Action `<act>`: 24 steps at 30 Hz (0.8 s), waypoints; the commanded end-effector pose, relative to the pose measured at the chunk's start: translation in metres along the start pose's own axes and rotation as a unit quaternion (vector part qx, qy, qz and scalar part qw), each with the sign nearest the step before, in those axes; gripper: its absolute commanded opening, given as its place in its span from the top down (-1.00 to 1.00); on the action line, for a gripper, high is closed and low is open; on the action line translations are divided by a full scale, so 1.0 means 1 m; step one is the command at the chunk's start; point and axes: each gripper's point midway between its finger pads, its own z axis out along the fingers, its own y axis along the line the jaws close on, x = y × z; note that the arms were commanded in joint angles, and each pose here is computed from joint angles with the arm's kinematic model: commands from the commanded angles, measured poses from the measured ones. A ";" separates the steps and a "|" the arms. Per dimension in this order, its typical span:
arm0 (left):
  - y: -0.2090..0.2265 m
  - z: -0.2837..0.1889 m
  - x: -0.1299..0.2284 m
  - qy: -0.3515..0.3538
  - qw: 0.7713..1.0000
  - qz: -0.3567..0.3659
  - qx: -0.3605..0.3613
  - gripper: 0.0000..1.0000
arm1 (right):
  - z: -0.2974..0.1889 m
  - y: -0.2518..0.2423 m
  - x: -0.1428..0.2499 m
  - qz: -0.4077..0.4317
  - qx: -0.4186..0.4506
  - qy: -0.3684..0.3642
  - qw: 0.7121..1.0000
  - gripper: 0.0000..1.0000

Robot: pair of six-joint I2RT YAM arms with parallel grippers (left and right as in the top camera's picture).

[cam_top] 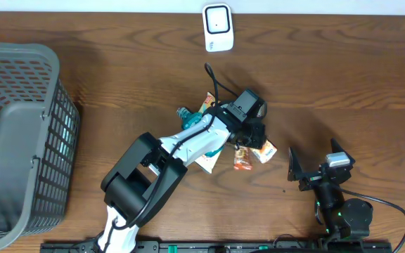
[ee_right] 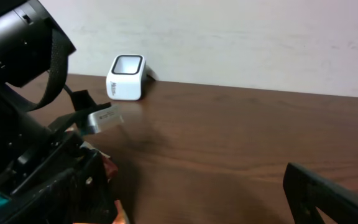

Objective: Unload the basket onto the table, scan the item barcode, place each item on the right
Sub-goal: 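Carry the orange box to the table center and release it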

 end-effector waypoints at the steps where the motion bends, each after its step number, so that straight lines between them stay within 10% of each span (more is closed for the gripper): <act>1: -0.006 -0.026 -0.013 -0.029 1.000 0.006 -0.007 -0.46 | 0.000 0.001 0.001 -0.002 -0.002 0.002 1.000 -0.99; 7: -0.027 -0.095 -0.039 -0.104 0.993 0.053 -0.026 -0.99 | 0.000 0.001 0.001 -0.002 -0.002 0.002 1.000 -0.99; 24: 0.044 -0.421 -0.085 -0.485 0.859 -0.017 -0.162 -0.96 | 0.000 0.001 0.001 -0.002 -0.002 0.002 1.000 -0.98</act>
